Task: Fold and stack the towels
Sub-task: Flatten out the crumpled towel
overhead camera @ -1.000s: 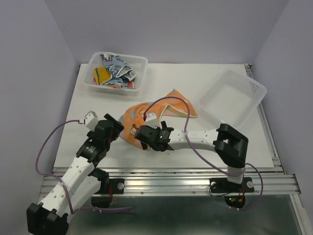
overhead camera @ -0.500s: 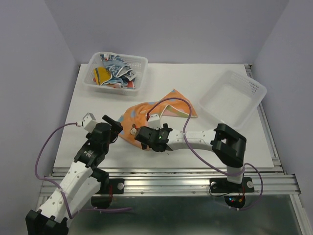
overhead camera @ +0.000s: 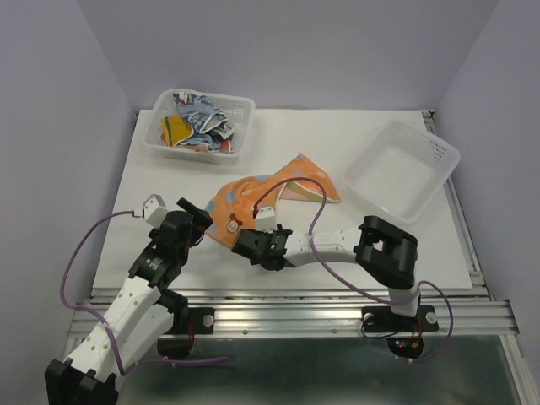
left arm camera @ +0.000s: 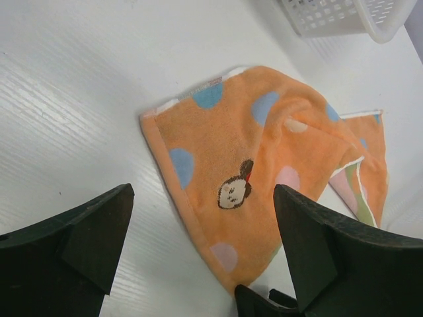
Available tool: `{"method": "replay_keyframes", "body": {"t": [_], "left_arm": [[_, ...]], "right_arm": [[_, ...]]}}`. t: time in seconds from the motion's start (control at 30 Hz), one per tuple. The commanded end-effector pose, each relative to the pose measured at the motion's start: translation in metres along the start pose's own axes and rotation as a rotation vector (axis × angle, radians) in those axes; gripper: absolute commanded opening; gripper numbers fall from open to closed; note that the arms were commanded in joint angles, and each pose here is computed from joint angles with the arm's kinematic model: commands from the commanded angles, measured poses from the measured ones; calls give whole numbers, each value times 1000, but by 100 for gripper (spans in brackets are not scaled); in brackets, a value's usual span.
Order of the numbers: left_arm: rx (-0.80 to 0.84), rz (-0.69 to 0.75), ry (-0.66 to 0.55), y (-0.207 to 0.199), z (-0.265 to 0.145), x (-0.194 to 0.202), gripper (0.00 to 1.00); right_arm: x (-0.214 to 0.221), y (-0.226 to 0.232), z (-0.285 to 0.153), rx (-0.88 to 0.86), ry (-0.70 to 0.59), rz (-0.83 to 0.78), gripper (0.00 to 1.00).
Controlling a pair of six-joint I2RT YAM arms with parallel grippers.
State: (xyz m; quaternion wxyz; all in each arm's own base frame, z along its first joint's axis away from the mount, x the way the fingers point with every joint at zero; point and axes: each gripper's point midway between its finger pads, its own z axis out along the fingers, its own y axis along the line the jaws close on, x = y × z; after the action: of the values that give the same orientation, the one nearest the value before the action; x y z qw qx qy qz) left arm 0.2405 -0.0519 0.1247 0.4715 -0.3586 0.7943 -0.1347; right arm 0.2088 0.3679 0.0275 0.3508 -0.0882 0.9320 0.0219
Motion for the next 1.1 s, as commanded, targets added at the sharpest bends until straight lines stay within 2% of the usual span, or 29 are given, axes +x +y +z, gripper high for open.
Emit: {"method": "replay_keyframes", "body": {"t": [0.0,0.03,0.07,0.27,0.43,0.57,0.63,0.73,0.8,0.83,0.87,1.07], "left_arm": [[-16,-8,-28,4,2,-4,99],[-14,-8,-25,4,2,-3,99],[-12,-5,-19,3,3,-2,99],[121,50,110,-20,3,23,99],[227,110,286,-34,1,60,99],[177,165,376,-21,10,83,99],[217,183,460,-26,4,99,99],[199,206,539,-19,3,118,99],[182,213,560,-12,3,126,99],[181,217,573,-11,2,129,99],[178,232,587,-10,1,132,99],[94,233,564,0,6,128,92]], "right_arm": [[20,-33,-3,62,13,28,58],[29,-47,-6,80,25,25,49],[26,-46,-9,71,18,47,47],[58,-97,-12,144,60,86,45],[75,-119,-5,61,145,174,38],[58,-120,-2,-30,122,252,29],[53,-124,-3,-28,109,243,27],[45,-128,-4,-23,90,238,17],[44,-130,-4,-23,84,231,15],[43,-130,-4,-22,82,231,4],[42,-131,-4,-21,79,230,1],[40,-131,-4,-25,74,230,1]]}}
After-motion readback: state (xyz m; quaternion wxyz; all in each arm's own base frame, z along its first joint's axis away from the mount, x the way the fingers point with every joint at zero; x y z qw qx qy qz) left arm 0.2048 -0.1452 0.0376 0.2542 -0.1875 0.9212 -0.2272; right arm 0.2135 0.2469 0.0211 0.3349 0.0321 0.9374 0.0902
